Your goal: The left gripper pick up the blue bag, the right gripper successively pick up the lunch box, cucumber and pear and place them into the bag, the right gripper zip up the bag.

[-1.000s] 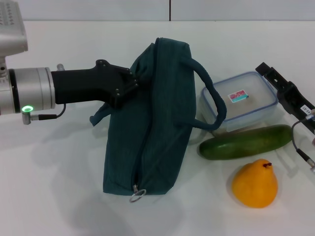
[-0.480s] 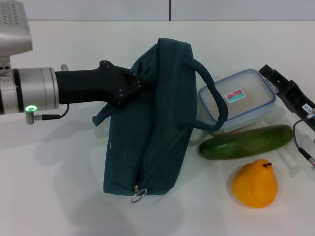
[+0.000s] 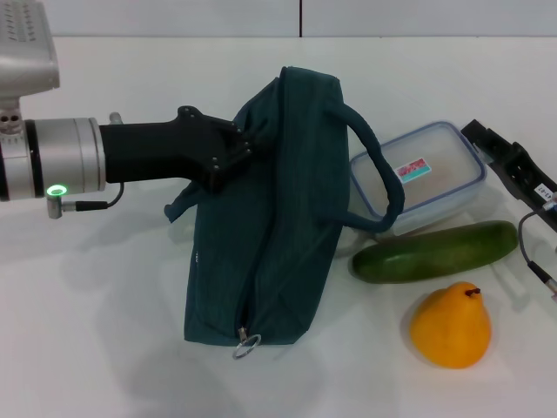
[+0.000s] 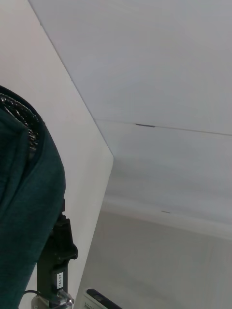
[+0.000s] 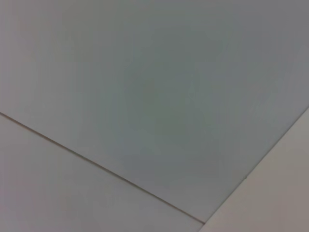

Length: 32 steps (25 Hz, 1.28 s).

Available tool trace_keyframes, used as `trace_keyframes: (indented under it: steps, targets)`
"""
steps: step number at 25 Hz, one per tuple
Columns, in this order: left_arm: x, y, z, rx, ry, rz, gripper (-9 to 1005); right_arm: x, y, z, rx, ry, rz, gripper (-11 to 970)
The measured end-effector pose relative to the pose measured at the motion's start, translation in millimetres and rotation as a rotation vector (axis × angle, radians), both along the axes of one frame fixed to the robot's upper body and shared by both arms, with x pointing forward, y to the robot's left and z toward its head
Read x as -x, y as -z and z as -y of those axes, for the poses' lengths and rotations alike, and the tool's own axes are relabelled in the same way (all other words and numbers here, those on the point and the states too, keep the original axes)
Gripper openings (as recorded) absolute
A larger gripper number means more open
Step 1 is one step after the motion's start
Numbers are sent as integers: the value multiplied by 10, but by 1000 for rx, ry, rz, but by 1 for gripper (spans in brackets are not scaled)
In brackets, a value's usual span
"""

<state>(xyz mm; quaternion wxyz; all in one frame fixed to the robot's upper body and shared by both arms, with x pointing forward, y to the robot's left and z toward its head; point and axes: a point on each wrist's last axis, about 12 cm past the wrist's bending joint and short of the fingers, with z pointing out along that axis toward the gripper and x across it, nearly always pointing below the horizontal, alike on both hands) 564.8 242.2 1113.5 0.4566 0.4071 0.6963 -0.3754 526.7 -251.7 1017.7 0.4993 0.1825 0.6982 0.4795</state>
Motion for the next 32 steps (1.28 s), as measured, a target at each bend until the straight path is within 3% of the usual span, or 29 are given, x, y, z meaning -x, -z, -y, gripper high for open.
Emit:
trace_keyframes:
  steps: [5, 10, 19, 32]
  targets:
    - [1, 2, 2, 0, 0, 0, 54, 7, 10, 37, -6, 31, -2, 236]
    - [1, 0, -2, 9, -4, -1, 55, 11, 15, 40, 19, 36, 9, 115]
    - [-16, -65, -18, 55, -20, 17, 55, 8, -7, 82, 86, -17, 49, 97]
    - [-29, -101, -78, 83, -52, 42, 56, -6, -262, 250, 147, -54, 279, 98]
